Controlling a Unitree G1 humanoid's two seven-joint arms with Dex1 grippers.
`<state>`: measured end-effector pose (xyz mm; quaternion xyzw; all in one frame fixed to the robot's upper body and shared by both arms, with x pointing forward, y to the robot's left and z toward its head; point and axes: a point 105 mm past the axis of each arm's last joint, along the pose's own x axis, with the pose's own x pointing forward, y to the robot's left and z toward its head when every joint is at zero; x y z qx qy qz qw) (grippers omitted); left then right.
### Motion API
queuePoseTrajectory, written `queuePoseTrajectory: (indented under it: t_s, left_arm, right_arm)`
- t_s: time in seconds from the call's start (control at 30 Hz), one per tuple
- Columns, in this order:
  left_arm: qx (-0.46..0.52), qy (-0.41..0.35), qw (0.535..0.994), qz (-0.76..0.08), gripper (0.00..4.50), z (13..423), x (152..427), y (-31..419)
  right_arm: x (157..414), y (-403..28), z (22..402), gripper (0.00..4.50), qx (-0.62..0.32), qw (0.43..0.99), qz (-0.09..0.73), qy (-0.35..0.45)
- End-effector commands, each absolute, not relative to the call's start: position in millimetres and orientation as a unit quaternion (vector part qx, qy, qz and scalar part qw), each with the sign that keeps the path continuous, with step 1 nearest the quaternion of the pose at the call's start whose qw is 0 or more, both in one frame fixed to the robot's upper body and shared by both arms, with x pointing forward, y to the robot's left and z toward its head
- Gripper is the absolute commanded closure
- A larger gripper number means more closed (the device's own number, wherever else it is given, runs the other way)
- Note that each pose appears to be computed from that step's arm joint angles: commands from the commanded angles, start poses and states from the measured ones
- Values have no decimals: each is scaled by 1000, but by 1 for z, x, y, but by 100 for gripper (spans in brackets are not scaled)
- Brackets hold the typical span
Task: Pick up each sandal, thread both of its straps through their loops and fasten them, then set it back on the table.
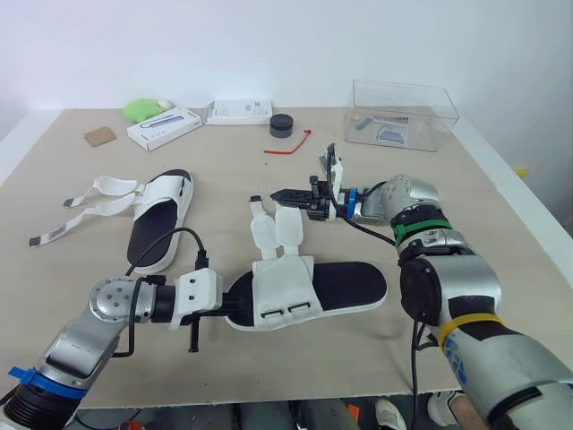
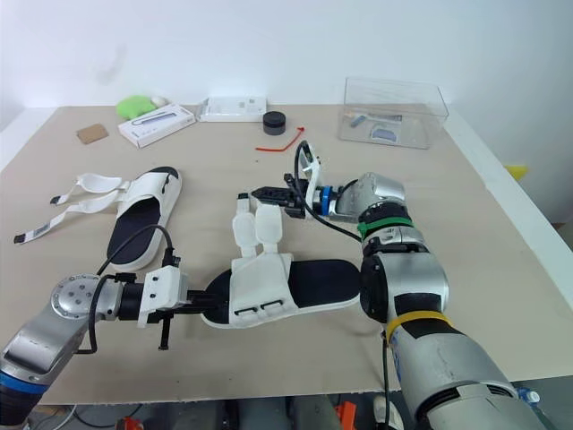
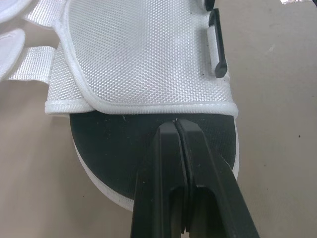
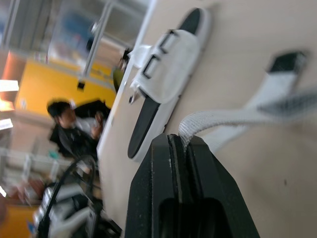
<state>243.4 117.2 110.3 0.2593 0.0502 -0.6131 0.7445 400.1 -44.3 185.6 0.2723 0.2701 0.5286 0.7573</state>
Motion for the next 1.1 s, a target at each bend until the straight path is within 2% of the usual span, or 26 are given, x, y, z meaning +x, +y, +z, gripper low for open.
queuePoseTrajectory:
  t_s: [0.03,0.17,0.23,0.37,0.4,0.5,0.53,0.63,0.7,0.9,1.1]
  left_arm:
    - [263,43,739,-618,450,112,239,113]
    - [262,44,740,-618,450,112,238,113]
    - [261,45,739,-619,450,111,237,113]
    - [260,46,738,-621,450,110,238,112]
    - [259,46,738,-621,450,110,238,112]
    - [259,46,736,-624,450,110,238,111]
    - [258,46,736,-625,450,110,238,111]
    - [256,45,733,-628,450,110,238,109]
    - [256,46,732,-630,450,109,239,109]
    - [256,46,730,-632,450,109,240,109]
    - [254,48,729,-634,450,109,238,109]
  right_arm:
    - [390,-43,212,447,144,763,612,148]
    - [367,-42,215,447,-1,748,662,33]
    - [353,-41,215,447,-107,730,672,-62]
    - [325,-41,212,447,-291,661,649,-241]
    - [316,-42,206,447,-335,625,651,-269]
    - [288,-49,176,447,-506,454,636,-365]
    - [284,-53,166,447,-543,403,631,-382]
    - [278,-63,153,447,-606,297,602,-427]
    - [280,-64,155,447,-620,277,588,-440]
    - [288,-66,163,447,-642,275,564,-441]
    - [294,-62,189,447,-651,290,499,-492]
